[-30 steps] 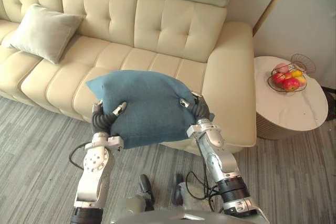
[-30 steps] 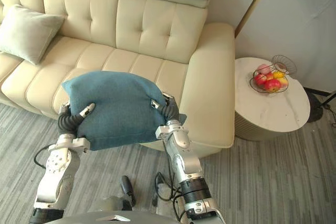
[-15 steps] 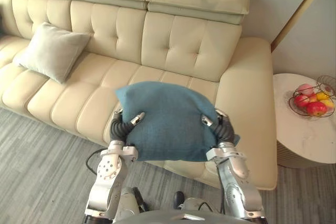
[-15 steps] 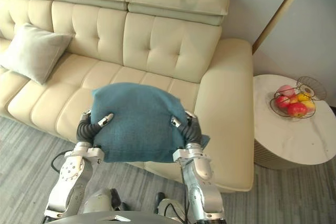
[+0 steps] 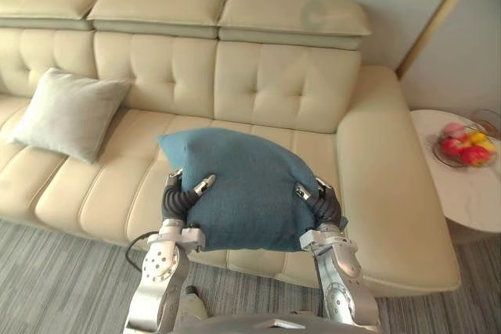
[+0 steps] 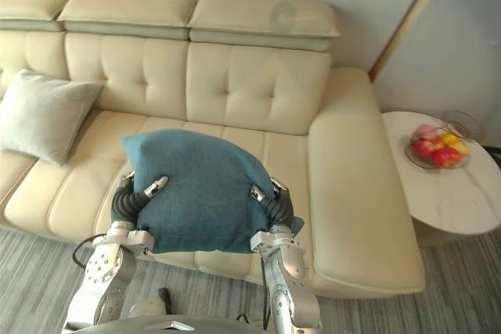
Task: Pick up cushions and gather them together orderly.
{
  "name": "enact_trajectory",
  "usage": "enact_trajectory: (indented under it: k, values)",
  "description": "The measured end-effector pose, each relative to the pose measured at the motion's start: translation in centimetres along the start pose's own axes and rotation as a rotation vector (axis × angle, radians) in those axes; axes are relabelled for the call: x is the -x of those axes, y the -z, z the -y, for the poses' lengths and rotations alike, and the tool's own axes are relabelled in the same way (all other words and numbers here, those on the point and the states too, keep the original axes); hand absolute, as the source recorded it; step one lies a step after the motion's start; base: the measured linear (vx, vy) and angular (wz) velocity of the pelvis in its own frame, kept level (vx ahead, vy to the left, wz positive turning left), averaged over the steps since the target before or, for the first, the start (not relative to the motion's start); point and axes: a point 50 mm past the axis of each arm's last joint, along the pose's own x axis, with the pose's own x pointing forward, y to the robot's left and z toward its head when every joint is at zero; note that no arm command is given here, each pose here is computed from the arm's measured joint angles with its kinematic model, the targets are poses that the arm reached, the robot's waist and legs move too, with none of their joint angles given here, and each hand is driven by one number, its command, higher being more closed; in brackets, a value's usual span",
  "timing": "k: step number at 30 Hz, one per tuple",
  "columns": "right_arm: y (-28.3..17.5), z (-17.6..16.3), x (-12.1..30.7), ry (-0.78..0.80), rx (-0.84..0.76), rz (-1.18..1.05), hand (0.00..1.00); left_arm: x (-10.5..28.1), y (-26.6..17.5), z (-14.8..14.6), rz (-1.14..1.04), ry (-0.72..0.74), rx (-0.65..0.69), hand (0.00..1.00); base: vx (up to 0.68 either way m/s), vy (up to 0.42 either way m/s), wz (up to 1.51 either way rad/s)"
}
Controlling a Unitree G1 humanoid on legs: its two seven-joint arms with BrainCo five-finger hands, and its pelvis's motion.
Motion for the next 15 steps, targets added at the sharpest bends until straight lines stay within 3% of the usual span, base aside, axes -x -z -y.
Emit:
enact_trajectory:
  k: [8,15]
  values:
    - [1.8,0.5,-1.5,-0.015,0.073,-0.079,1.00,-0.3,1.3,-0.6,-0.056,-0.008,-0.031,1.00,-0.06,0.044,-1.15]
    - [3.1,0.8,-2.0,-0.032,0.110,-0.139,1.00,-0.4,2.1,-1.1,-0.091,-0.031,-0.038,1.00,0.01,-0.028,-0.06]
